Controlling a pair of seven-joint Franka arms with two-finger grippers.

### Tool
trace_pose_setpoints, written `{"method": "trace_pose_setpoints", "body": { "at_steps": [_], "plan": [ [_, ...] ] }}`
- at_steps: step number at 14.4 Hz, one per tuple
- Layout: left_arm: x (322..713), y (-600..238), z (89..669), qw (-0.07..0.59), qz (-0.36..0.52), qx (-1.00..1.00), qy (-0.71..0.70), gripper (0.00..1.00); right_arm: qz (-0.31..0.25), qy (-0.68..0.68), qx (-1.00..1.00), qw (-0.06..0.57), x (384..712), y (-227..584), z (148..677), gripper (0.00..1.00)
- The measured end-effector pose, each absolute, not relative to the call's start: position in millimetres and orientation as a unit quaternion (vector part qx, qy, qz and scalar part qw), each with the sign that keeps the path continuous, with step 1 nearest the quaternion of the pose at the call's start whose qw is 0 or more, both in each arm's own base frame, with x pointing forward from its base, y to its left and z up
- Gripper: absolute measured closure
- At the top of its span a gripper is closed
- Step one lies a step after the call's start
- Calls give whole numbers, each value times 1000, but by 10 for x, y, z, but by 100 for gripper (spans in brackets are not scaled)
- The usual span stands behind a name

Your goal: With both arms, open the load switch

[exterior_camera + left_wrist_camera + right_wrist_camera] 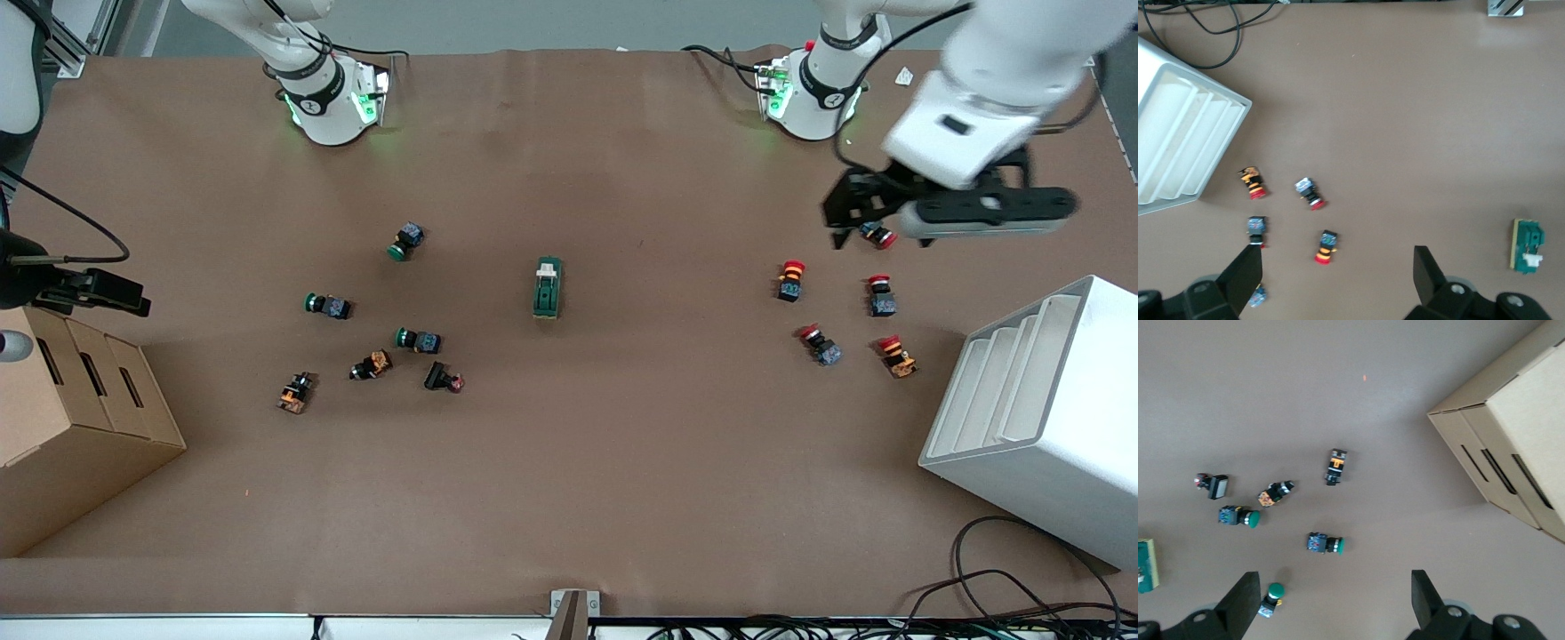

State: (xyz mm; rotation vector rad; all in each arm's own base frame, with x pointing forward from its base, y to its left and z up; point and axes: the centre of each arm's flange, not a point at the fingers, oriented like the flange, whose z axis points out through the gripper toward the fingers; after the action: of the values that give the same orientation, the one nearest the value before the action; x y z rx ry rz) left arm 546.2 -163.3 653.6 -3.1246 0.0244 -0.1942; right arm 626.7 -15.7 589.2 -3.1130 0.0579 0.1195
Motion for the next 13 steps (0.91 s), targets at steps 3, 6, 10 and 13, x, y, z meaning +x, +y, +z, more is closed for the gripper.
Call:
{"method": "trace_pose_setpoints", "body": {
  "at_steps": [3, 6, 10, 13],
  "plan": [
    [5412, -1109, 6536, 10, -44, -999, 19, 0, 66, 17, -997, 25, 6161, -124, 5933, 0],
    [5280, -901, 6492, 8, -28, -999, 16, 0, 64, 19, -997, 25, 6023, -155, 6123, 0],
    [5104, -872, 6385, 5, -13, -1000, 15, 0, 46, 23, -998, 22, 5727, -193, 6329, 0],
    [5076, -806, 6342, 5, -8, -1000, 15, 0, 31, 22, -999, 19, 5466, -176, 6351, 0]
  ]
}}
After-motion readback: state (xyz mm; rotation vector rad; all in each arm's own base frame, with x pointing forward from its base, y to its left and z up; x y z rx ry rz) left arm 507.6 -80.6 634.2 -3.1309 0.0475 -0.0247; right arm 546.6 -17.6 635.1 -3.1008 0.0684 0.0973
